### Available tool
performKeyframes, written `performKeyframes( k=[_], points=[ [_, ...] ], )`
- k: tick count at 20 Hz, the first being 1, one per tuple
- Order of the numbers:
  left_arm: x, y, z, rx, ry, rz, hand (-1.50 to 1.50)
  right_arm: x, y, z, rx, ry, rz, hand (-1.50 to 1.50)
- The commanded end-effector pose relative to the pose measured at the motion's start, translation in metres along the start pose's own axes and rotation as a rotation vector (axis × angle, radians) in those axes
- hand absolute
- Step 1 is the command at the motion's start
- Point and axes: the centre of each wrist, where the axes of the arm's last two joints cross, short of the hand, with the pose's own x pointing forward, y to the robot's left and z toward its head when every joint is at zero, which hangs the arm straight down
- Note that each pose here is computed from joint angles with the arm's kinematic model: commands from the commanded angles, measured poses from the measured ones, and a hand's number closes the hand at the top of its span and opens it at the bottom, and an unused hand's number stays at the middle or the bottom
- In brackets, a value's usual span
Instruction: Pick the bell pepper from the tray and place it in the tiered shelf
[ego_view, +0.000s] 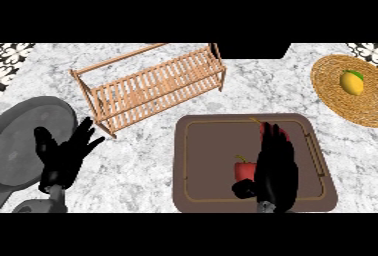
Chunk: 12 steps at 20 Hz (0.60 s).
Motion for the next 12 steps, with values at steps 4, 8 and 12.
performKeyframes(
  k=[4,8,12],
  points=[
    [-0.004,0.004,0.001,-0.016,0.027,0.008,0.00,0.003,0.014,-0.003,0.051,0.001,-0.020,-1.50],
    [-0.012,-0.004,0.009,0.000,0.043,-0.011,0.00,0.001,0.026,-0.016,0.194,-0.097,0.201,1.50],
    [0.000,-0.009,-0.006,-0.018,0.044,-0.016,0.00,-0.006,0.039,-0.006,0.176,-0.130,0.090,1.50]
  ],
)
